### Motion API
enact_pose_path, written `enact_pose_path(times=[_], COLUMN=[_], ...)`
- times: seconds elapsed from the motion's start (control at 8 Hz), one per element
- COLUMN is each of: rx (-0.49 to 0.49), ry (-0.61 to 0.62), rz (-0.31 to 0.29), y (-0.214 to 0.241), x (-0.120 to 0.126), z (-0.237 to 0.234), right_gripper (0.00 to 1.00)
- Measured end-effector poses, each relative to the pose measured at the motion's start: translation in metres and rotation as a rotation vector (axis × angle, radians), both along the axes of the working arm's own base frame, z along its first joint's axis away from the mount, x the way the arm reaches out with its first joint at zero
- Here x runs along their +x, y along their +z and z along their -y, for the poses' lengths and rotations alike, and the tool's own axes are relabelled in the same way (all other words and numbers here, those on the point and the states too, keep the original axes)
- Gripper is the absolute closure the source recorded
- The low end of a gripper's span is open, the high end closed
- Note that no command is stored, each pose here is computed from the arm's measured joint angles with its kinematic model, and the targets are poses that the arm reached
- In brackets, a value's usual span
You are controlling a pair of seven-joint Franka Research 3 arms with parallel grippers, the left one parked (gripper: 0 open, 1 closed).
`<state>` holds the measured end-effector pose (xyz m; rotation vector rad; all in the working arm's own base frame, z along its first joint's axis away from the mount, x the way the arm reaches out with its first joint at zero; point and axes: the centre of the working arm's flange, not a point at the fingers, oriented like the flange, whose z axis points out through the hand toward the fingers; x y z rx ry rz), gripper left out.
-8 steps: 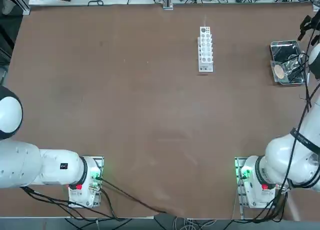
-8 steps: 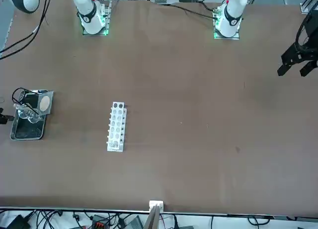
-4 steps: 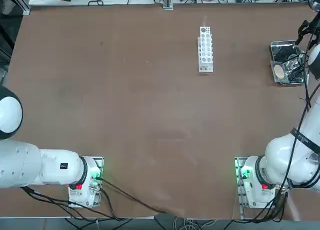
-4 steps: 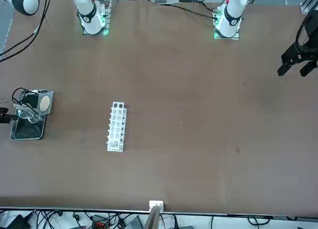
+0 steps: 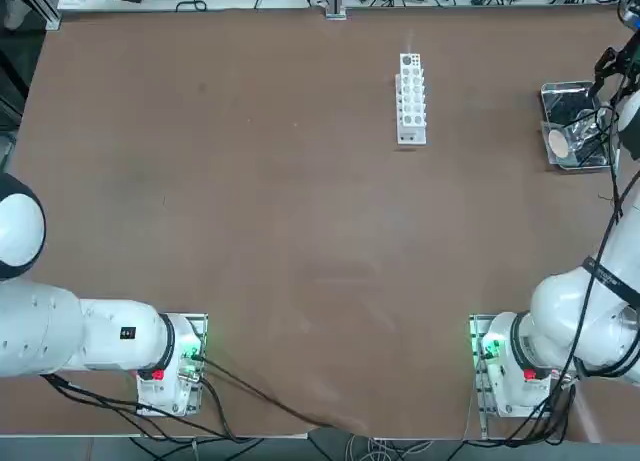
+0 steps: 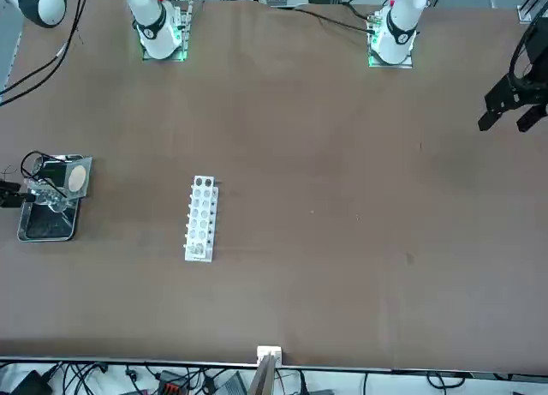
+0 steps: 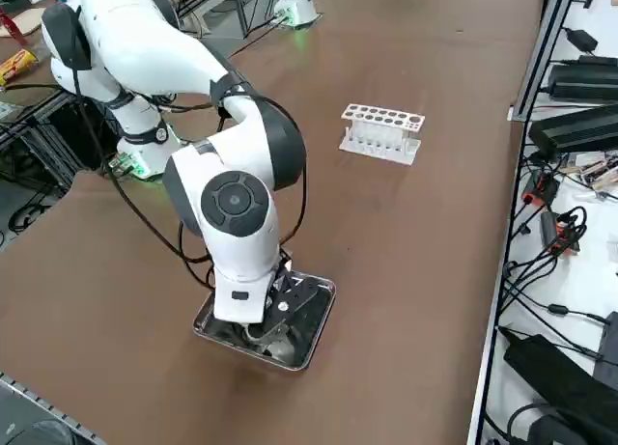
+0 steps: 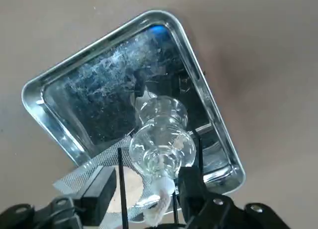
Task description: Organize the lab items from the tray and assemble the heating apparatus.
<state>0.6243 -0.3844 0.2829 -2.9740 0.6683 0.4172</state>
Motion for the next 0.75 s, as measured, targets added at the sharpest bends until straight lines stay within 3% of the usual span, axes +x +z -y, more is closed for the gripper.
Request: enact_pose_path(times=[0.75], rx=[0.029], ry=[0.027], rz=[-0.02], y=[-0.02], x=[-0.011], z=[0.013], right_gripper=[0.25])
